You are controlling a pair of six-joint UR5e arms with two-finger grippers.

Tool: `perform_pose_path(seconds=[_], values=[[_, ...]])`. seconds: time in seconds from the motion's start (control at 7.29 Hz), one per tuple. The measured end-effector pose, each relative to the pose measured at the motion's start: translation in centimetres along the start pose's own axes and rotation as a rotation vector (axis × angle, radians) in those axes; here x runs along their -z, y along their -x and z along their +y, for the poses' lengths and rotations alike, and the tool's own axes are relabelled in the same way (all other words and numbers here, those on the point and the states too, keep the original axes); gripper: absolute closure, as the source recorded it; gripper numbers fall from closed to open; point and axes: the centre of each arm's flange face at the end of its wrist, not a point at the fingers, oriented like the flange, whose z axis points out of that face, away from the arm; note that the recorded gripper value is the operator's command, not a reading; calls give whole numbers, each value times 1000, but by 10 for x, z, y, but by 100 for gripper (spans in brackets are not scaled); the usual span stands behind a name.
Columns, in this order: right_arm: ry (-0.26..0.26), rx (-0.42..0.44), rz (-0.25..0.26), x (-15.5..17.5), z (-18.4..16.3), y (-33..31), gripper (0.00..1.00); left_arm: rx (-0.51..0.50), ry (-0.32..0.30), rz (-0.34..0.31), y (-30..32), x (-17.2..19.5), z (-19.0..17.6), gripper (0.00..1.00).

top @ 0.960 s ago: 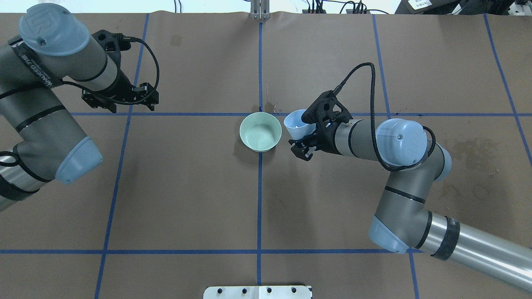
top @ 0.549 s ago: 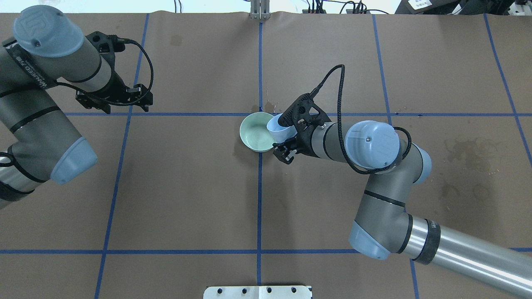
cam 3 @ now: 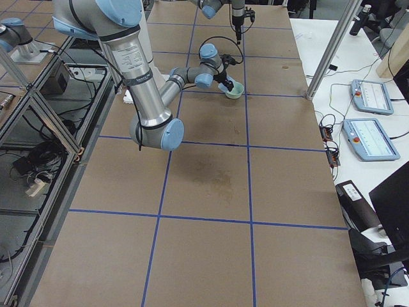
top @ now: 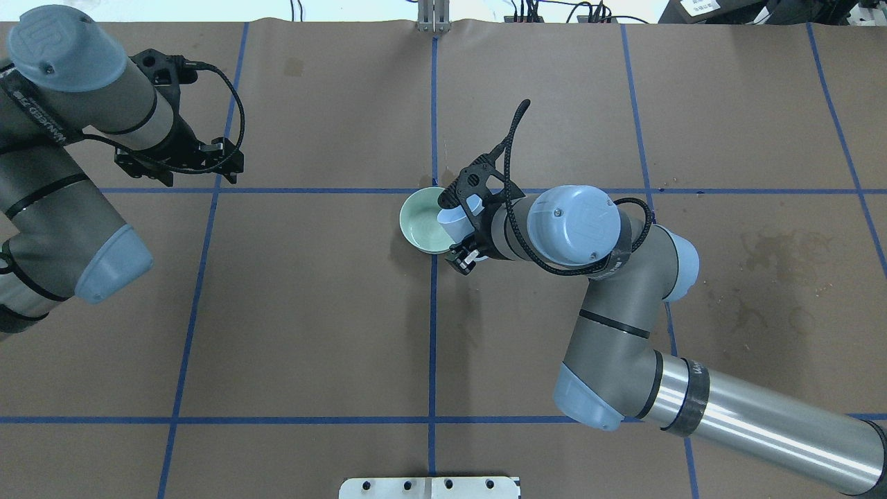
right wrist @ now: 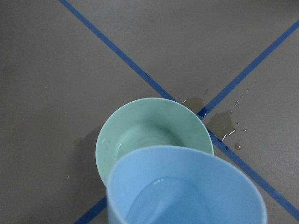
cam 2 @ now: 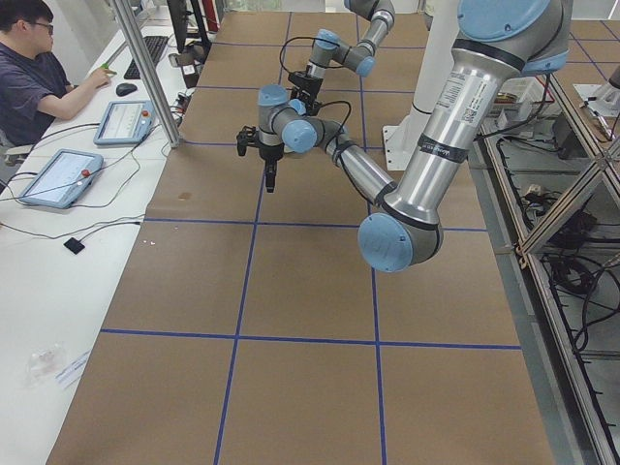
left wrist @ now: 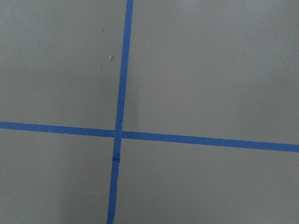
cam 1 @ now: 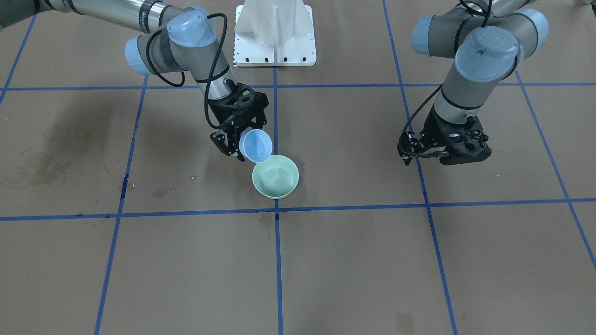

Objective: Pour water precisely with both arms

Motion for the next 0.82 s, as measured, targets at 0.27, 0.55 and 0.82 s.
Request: perform_pose_path(seconds=[0.27, 0.55, 0.82], values=[[88, -6, -9, -2, -7, 7, 100, 2, 1, -1, 1, 0, -1, 0], [137, -10, -29, -4, -6, 7, 100, 3, 0, -2, 2, 0, -1, 0], [191, -12, -43, -9, -11, 8, 100, 3, 0, -2, 2, -1, -2, 0]])
